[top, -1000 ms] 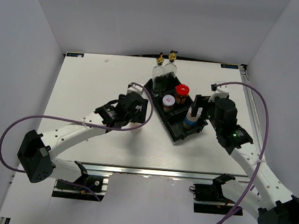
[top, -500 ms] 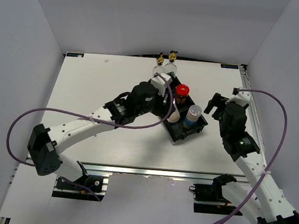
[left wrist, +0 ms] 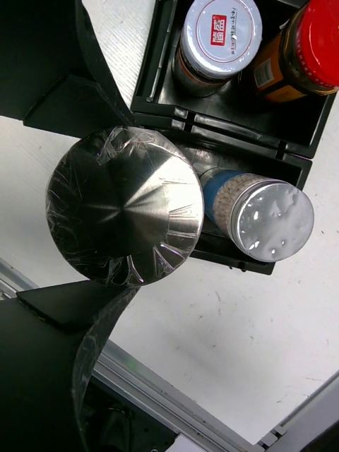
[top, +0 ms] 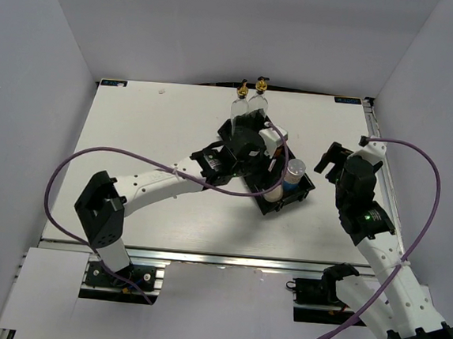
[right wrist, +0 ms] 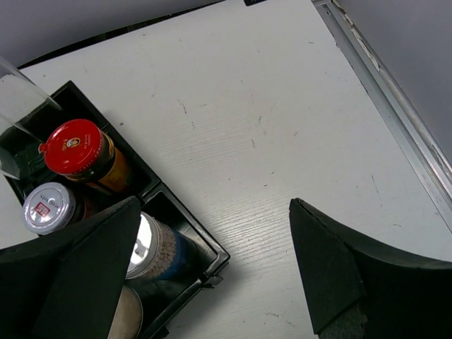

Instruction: Organize the condiment bottles

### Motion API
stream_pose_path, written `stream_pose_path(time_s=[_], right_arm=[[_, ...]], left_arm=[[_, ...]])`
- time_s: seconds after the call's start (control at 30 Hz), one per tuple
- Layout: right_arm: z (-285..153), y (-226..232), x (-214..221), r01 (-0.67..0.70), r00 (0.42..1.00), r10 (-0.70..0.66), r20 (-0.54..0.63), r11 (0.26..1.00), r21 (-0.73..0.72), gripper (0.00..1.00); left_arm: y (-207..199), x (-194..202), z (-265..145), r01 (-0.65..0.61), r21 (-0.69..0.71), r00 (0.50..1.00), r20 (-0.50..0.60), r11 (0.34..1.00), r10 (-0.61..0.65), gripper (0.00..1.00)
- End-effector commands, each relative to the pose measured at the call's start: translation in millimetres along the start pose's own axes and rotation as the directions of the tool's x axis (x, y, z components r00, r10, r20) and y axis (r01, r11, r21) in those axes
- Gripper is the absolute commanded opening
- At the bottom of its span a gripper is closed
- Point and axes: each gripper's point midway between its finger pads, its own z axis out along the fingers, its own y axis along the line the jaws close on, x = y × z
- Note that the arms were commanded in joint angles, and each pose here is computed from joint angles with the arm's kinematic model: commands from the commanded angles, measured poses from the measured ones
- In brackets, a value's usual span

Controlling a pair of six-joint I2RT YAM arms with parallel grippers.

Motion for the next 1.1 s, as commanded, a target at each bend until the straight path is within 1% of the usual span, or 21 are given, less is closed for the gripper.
stream_pose_path(time_s=[0.0, 0.03, 0.13, 0.17, 0.2, 0.27, 0.3, 0.4, 0.5, 0.53, 0.6, 0.63, 0.7, 0.8, 0.97, 1.0, 1.03, 1.07], right_arm=[[1, 0, -6, -0.023, 0.999, 0.023, 0.022, 1.0, 0.001, 0.89], [1, 0, -6, -0.023, 1.0, 0.023, 0.02, 1.0, -0.001, 0.89], [0, 0, -4, -0.016, 1.0, 0.016, 0.018, 1.0, -0.004, 0.89], [1, -1, -4, -0.013, 1.0, 0.013, 0.018, 1.0, -0.002, 0.89], [2, -1, -3, -0.012, 1.0, 0.012, 0.012, 1.0, 0.001, 0.89], [2, -1, -2, -0.008, 1.0, 0.008, 0.005, 1.0, 0.002, 0.89], [3, -2, -1, -0.007, 1.0, 0.007, -0.001, 1.0, 0.007, 0.89], [4, -2, 2, -0.004, 1.0, 0.004, -0.009, 1.0, 0.008, 0.89], [5, -2, 4, -0.005, 1.0, 0.005, -0.017, 1.0, 0.008, 0.89], [6, -3, 6, 0.0, 1.0, 0.0, -0.024, 1.0, 0.011, 0.9], [7, -2, 6, -0.001, 1.0, 0.001, -0.025, 1.0, 0.01, 0.89], [7, -2, 5, -0.002, 1.0, 0.002, -0.026, 1.0, 0.009, 0.89], [6, -1, 6, -0.008, 1.0, 0.009, -0.028, 1.0, 0.008, 0.89], [7, -3, 6, -0.02, 0.999, 0.02, -0.029, 1.0, 0.02, 0.89], [10, -6, 10, -0.01, 0.999, 0.011, -0.033, 1.0, 0.029, 0.89], [12, -8, 11, -0.009, 1.0, 0.01, -0.027, 0.999, 0.043, 0.89], [14, -9, 12, -0.008, 0.999, 0.01, -0.03, 0.999, 0.052, 0.89], [16, -11, 12, -0.007, 0.999, 0.009, -0.031, 0.998, 0.063, 0.89]], left_arm=[[-15, -50, -9, -0.021, 0.023, 0.993, 0.12, 1.0, 0.018, 0.03], [-10, -51, -7, -0.024, -0.007, 0.992, 0.121, 1.0, 0.024, 0.03], [-8, -47, 3, -0.022, -0.01, 0.994, 0.108, 1.0, 0.023, 0.04], [-8, -45, 9, -0.022, -0.009, 0.995, 0.1, 1.0, 0.022, 0.07], [-7, -44, 11, -0.021, -0.013, 0.996, 0.091, 1.0, 0.022, 0.15], [-6, -45, 16, -0.022, -0.027, 0.996, 0.086, 0.999, 0.025, 0.2], [1, -38, 22, -0.021, -0.055, 0.998, 0.065, 0.998, 0.024, 0.23], [5, -32, 29, -0.022, -0.075, 0.999, 0.043, 0.997, 0.025, 0.27], [8, -29, 32, -0.022, -0.088, 0.999, 0.033, 0.996, 0.025, 0.43], [9, -29, 32, -0.021, -0.094, 0.999, 0.032, 0.995, 0.025, 0.57], [10, -29, 31, -0.023, -0.099, 0.999, 0.028, 0.995, 0.026, 0.66], [10, -30, 29, -0.024, -0.101, 0.999, 0.031, 0.995, 0.028, 0.8], [9, -33, 26, -0.028, -0.101, 0.999, 0.037, 0.994, 0.032, 0.98], [9, -40, 18, -0.04, -0.108, 0.998, 0.048, 0.993, 0.046, 0.98], [12, -68, -8, -0.058, -0.144, 0.991, 0.112, 0.988, 0.075, 0.98], [22, -74, -13, -0.049, -0.202, 0.989, 0.127, 0.978, 0.076, 0.98], [38, -85, -26, -0.03, -0.288, 0.985, 0.154, 0.957, 0.077, 0.98], [36, -91, -31, -0.023, -0.285, 0.983, 0.17, 0.958, 0.074, 0.98]])
